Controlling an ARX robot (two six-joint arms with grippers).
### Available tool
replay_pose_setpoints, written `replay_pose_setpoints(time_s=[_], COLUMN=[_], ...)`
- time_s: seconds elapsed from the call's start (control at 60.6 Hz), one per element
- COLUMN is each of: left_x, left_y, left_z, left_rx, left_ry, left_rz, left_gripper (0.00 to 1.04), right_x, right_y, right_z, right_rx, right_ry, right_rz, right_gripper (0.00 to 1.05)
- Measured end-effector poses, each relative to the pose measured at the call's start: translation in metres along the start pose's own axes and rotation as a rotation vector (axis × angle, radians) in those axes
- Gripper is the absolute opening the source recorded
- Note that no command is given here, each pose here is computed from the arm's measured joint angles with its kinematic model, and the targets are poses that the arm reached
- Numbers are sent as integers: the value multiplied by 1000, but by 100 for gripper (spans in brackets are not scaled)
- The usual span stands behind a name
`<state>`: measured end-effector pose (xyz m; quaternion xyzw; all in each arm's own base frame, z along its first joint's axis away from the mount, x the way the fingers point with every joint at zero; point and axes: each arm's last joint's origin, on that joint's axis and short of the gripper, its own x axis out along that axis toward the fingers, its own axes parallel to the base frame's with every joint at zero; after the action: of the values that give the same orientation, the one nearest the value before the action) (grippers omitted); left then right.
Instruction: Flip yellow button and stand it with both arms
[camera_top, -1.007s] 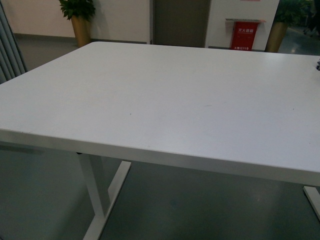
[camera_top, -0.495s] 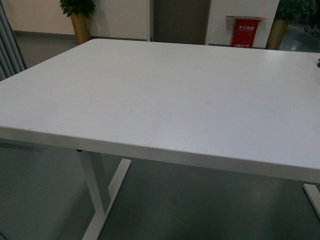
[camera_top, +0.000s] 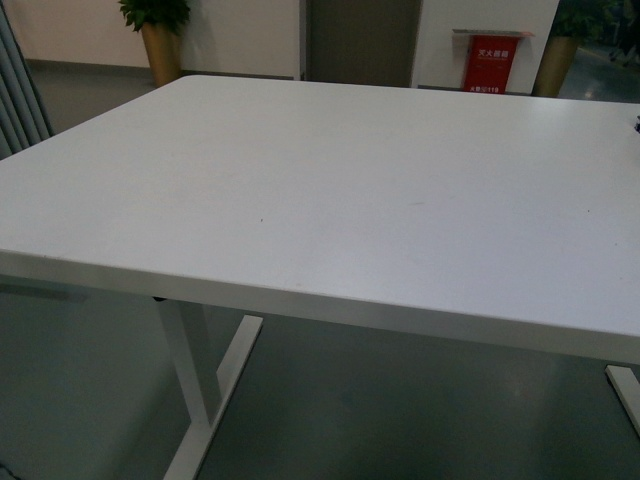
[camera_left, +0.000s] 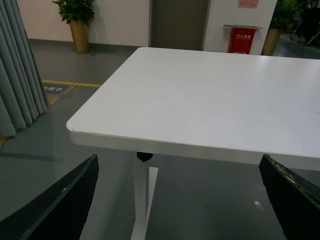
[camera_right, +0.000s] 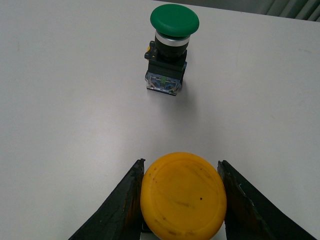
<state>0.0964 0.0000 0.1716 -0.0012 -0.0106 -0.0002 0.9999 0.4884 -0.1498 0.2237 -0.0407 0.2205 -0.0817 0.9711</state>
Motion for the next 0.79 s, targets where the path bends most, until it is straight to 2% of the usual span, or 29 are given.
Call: replay_pose_setpoints(time_s=[0.33,0.413,0.677,0.792], left_x=[0,0,0,0], left_y=[0,0,0,0], left_z=[0,0,0,0], left_rx=[0,0,0,0], left_ry=[0,0,0,0], left_rz=[0,0,0,0], left_gripper=[99,99,99,99], right_x=[1,1,1,0], right_y=[-1,-1,-3,-4], right_z=[1,1,2,6], right_rx=[-8,-8,-8,-9], right_ry=[-2,-2,-5,-13], right_rz=[2,7,5,8], right_gripper=[39,58,98,97])
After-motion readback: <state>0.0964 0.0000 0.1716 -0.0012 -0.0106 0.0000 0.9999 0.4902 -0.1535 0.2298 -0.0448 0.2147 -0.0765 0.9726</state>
